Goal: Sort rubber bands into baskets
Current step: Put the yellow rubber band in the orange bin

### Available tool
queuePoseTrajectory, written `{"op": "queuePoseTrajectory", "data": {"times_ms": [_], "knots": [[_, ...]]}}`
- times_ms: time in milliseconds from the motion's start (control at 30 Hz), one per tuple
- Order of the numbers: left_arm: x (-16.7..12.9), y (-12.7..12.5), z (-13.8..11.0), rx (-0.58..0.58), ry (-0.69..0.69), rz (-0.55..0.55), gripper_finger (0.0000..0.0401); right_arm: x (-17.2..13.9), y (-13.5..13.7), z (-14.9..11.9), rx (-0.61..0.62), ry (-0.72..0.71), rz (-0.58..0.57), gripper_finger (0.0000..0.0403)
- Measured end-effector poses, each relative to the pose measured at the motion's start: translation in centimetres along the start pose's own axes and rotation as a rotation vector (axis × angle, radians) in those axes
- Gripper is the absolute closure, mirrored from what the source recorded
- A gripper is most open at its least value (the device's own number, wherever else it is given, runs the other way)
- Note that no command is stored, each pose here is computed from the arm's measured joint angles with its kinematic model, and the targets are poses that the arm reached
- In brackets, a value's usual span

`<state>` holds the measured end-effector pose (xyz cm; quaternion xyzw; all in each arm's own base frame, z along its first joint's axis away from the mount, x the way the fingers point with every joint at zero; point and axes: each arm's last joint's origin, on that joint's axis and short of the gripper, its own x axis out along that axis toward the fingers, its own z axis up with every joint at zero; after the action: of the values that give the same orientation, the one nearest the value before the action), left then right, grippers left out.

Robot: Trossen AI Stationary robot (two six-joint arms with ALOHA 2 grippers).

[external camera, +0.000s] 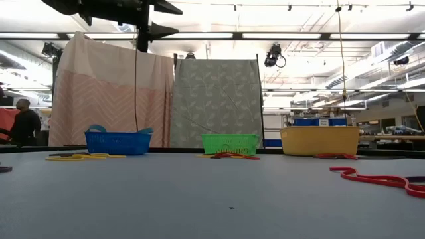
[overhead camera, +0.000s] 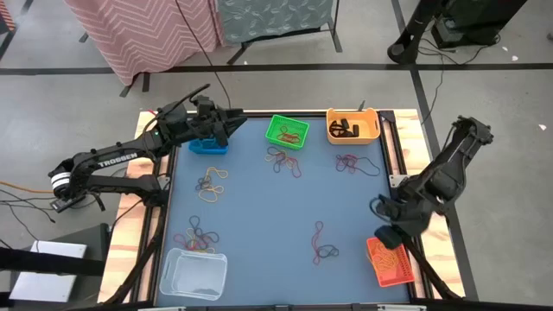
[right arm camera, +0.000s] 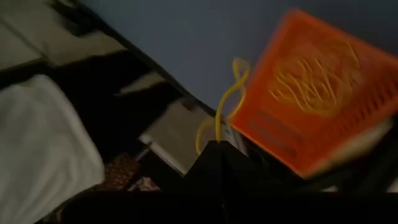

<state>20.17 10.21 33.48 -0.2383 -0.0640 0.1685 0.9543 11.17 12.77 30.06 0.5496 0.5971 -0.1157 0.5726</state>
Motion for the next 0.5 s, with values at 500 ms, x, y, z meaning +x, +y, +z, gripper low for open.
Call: {"op": "queuePoseTrajectory", "data": {"times_ms": [500], "knots": [[0.0, -0.2, 0.3, 0.004, -0.029, -0.016, 0.0148, 6.3, -2.8, -1.3, 0.115, 0.091, -0.222, 0.0390]]}}
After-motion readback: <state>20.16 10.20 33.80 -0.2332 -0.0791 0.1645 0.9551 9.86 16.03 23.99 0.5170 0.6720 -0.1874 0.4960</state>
